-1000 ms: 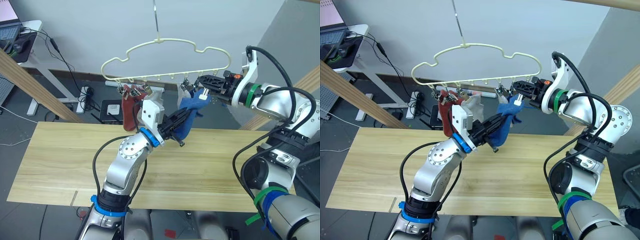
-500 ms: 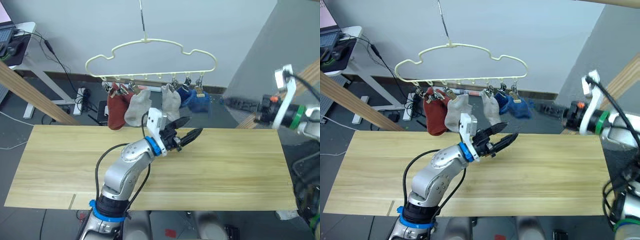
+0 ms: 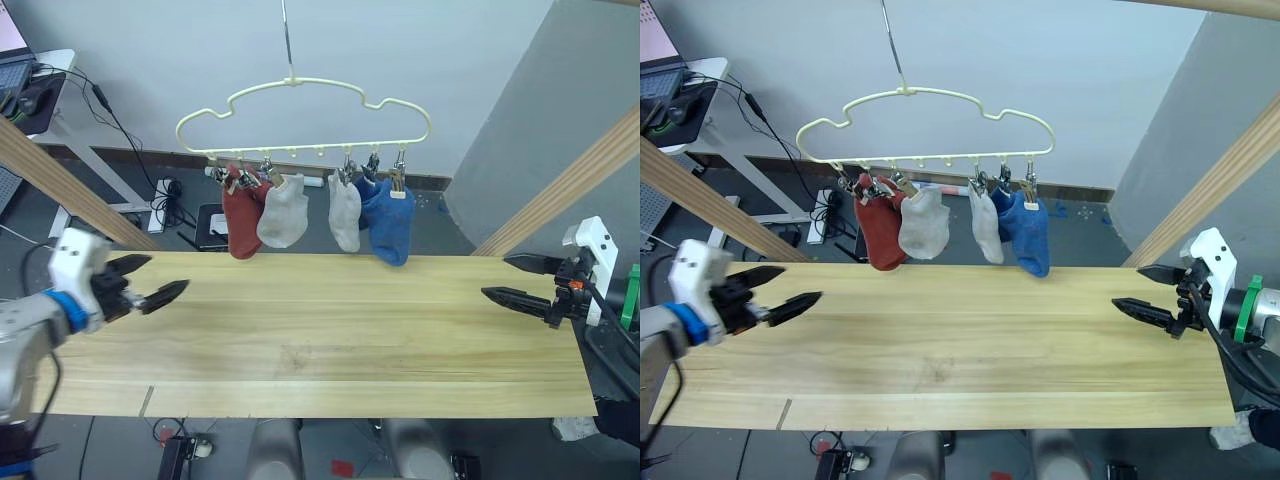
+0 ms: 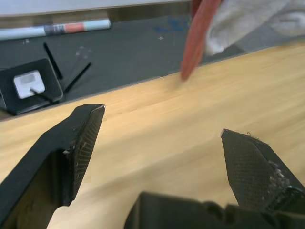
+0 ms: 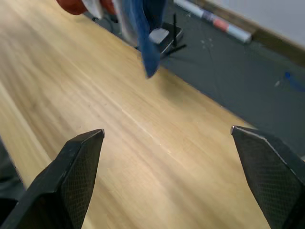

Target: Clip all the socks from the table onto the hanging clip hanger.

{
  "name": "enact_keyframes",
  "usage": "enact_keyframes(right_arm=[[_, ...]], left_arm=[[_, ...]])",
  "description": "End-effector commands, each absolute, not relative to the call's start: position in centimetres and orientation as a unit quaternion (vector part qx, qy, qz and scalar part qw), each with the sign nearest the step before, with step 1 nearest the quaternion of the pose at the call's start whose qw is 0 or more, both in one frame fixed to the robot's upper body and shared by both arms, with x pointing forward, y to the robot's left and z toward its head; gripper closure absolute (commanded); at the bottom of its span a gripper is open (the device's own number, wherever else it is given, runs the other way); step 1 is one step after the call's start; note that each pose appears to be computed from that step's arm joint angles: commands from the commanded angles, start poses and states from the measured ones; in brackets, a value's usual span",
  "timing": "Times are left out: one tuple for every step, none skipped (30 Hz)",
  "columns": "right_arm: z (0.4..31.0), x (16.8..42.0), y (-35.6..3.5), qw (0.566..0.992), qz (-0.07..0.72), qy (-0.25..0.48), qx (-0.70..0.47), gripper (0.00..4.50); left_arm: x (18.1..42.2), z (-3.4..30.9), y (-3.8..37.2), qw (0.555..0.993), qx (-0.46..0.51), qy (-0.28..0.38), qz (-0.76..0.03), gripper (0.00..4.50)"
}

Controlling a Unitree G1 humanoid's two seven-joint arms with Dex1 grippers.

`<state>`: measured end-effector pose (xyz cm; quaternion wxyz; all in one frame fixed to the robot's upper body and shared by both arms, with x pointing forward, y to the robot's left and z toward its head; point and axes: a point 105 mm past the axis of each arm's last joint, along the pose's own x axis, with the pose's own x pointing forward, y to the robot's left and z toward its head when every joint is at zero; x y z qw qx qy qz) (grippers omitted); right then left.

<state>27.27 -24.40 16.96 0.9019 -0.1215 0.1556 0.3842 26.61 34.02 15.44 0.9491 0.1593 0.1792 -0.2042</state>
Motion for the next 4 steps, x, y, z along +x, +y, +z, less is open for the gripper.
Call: enact_keyframes(right_arm=[[18.0, 27.79, -25.14, 0.905, 0.379, 0.121, -0.146, 0.04], [18.06, 27.89, -25.13, 0.905, 0.381, 0.119, -0.146, 0.04], [18.13, 27.98, -25.07, 0.904, 0.383, 0.117, -0.148, 0.04], [18.16, 28.04, -25.03, 0.903, 0.385, 0.116, -0.149, 0.04]], left_arm=[[24.96, 18.1, 36.04, 0.951, 0.175, 0.158, -0.202, 0.03], [24.82, 18.15, 36.04, 0.948, 0.179, 0.158, -0.209, 0.03], [24.77, 18.17, 36.09, 0.948, 0.177, 0.158, -0.214, 0.03], [24.76, 18.19, 36.12, 0.948, 0.175, 0.157, -0.217, 0.03]])
